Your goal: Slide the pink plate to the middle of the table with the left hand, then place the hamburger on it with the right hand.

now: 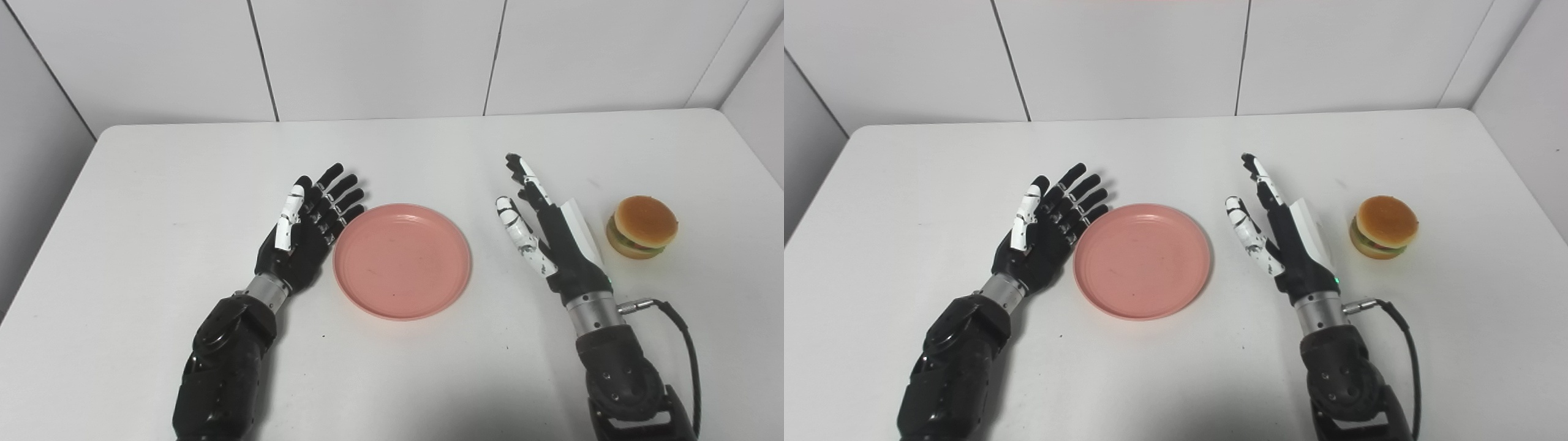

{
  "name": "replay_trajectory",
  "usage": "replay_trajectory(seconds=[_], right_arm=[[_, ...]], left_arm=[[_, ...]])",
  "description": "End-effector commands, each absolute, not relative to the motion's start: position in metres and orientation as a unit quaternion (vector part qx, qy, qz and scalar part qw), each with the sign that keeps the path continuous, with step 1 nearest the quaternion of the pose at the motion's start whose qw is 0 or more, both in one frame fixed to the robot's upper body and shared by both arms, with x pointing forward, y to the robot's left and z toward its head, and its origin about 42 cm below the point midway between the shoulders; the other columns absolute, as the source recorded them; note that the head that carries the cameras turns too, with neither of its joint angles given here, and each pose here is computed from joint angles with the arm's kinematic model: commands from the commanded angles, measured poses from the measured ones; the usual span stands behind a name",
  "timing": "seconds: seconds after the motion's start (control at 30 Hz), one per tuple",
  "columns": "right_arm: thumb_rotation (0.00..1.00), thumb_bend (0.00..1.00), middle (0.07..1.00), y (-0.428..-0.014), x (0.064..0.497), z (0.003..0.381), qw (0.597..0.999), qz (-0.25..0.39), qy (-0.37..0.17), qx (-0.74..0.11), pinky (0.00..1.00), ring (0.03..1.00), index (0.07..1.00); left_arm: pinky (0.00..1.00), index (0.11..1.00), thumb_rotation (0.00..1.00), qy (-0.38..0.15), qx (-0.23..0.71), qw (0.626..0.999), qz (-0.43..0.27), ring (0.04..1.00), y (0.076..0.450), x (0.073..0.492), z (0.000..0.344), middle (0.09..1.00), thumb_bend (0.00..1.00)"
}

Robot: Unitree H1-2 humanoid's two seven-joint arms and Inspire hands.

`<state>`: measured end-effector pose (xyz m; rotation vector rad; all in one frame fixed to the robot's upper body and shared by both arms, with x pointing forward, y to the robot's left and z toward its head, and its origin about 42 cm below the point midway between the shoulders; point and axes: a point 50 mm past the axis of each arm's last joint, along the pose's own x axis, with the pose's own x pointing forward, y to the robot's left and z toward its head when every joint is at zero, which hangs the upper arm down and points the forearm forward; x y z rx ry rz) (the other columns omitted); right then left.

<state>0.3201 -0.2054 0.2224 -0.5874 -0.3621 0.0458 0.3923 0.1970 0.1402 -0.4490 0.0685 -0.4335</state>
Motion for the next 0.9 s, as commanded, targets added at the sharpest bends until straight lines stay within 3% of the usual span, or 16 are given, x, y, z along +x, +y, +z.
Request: replay_trajectory(seconds=[0.0,0.17,0.3,0.5,0.63,0.73,0.87], right_arm=[[0.95,0.40,0.951,-0.209,0.321,0.247,0.927,0.003,-0.217,-0.304,0.88,0.931,0.948],[0.86,0.52,0.914,-0.212,0.324,0.269,0.910,-0.035,-0.237,-0.340,0.81,0.887,0.922],[0.85,0.62,0.905,-0.224,0.327,0.281,0.893,-0.067,-0.247,-0.371,0.77,0.860,0.918],[0.80,0.76,0.906,-0.244,0.329,0.297,0.853,-0.122,-0.263,-0.434,0.77,0.862,0.909],[0.69,0.83,0.907,-0.261,0.330,0.309,0.829,-0.154,-0.258,-0.472,0.75,0.857,0.909],[0.69,0.88,0.896,-0.270,0.330,0.312,0.814,-0.179,-0.244,-0.496,0.70,0.824,0.908],[0.70,0.92,0.908,-0.287,0.327,0.316,0.797,-0.213,-0.214,-0.523,0.71,0.850,0.923]], left_arm=[[0.94,0.932,1.00,0.133,-0.215,0.952,-0.173,0.926,0.214,0.373,0.089,0.934,0.39],[0.96,0.938,1.00,0.130,-0.226,0.949,-0.178,0.936,0.224,0.377,0.081,0.939,0.39],[0.96,0.938,1.00,0.133,-0.232,0.947,-0.178,0.936,0.232,0.380,0.077,0.938,0.39],[0.96,0.940,1.00,0.141,-0.242,0.944,-0.175,0.935,0.243,0.385,0.073,0.938,0.38],[0.95,0.939,1.00,0.149,-0.251,0.941,-0.169,0.931,0.251,0.388,0.074,0.937,0.36],[0.96,0.945,1.00,0.153,-0.257,0.939,-0.168,0.934,0.255,0.390,0.074,0.944,0.36],[0.96,0.947,1.00,0.159,-0.258,0.940,-0.155,0.932,0.260,0.393,0.075,0.941,0.37]])
